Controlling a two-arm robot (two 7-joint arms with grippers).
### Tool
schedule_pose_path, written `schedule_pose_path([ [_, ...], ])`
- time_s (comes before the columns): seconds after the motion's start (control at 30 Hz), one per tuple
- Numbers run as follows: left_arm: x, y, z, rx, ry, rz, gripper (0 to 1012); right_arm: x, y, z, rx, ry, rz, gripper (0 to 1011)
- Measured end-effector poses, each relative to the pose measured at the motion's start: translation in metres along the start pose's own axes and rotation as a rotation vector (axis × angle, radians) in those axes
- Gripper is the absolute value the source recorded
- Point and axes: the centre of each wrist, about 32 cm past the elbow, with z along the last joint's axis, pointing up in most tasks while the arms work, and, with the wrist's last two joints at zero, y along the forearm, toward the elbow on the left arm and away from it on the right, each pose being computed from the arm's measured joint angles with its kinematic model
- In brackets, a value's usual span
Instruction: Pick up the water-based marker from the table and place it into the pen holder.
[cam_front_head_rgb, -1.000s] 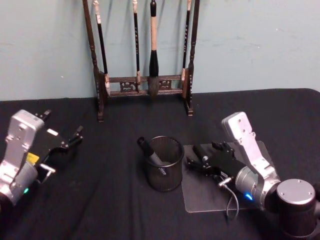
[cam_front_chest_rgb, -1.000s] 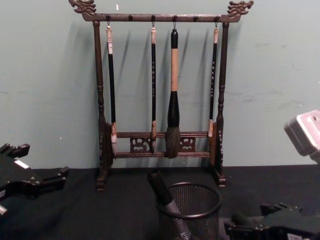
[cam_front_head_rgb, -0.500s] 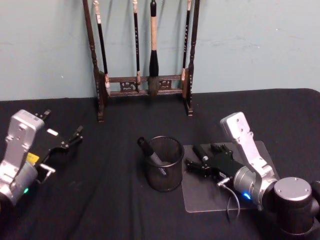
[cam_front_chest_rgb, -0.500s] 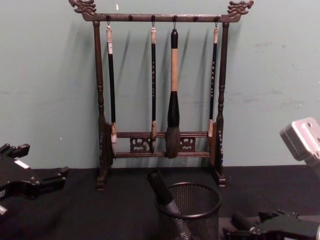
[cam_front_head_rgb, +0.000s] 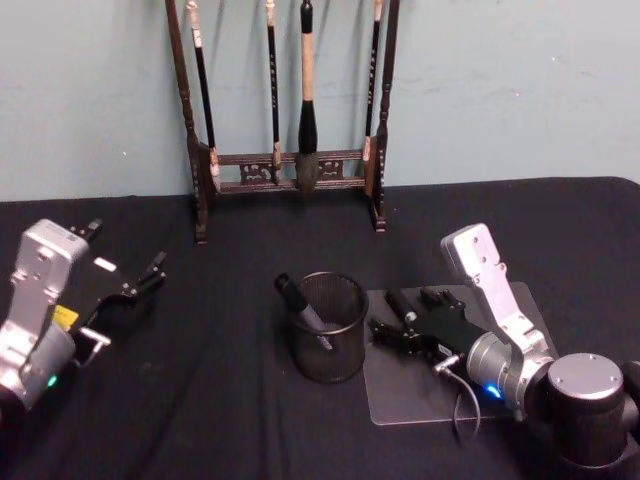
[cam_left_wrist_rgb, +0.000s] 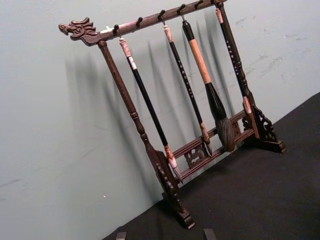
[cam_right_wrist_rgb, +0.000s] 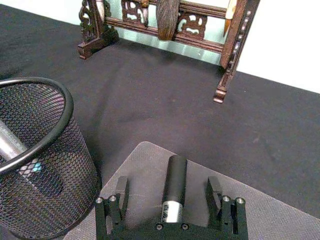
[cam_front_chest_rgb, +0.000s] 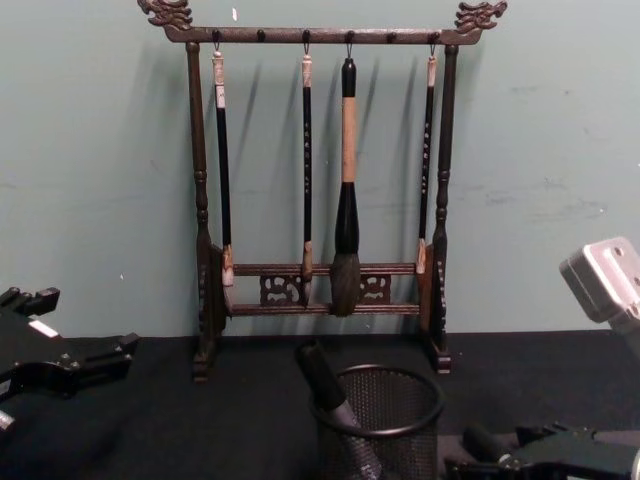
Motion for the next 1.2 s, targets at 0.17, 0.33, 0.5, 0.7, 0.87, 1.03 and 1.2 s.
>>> schedule_pose_path([
  [0.17, 0.0, 0.0, 0.0, 0.0, 0.0, 0.0, 1001, -0.0002, 0.0003, -0.0001, 0.005, -0.006, 0.005, 1002],
  [0.33, 0.0, 0.0, 0.0, 0.0, 0.0, 0.0, 1001, -0.0003, 0.0003, 0.0, 0.005, -0.006, 0.005, 1002],
  [0.5, 0.0, 0.0, 0.0, 0.0, 0.0, 0.0, 1001, -0.0003, 0.0003, 0.0, 0.006, -0.005, 0.005, 1002],
  [0.7, 0.0, 0.0, 0.0, 0.0, 0.0, 0.0, 1001, -0.0004, 0.0002, -0.0001, 0.006, -0.005, 0.004, 1002],
  [0.87, 0.0, 0.0, 0.0, 0.0, 0.0, 0.0, 1001, -0.0003, 0.0001, -0.0002, 0.005, -0.004, 0.004, 1002],
  [1.03, 0.0, 0.0, 0.0, 0.0, 0.0, 0.0, 1001, -0.0003, 0.0001, -0.0002, 0.005, -0.004, 0.003, 978],
  [1.2, 0.0, 0.0, 0.0, 0.0, 0.0, 0.0, 1001, -0.0003, 0.0001, -0.0002, 0.005, -0.004, 0.003, 861],
])
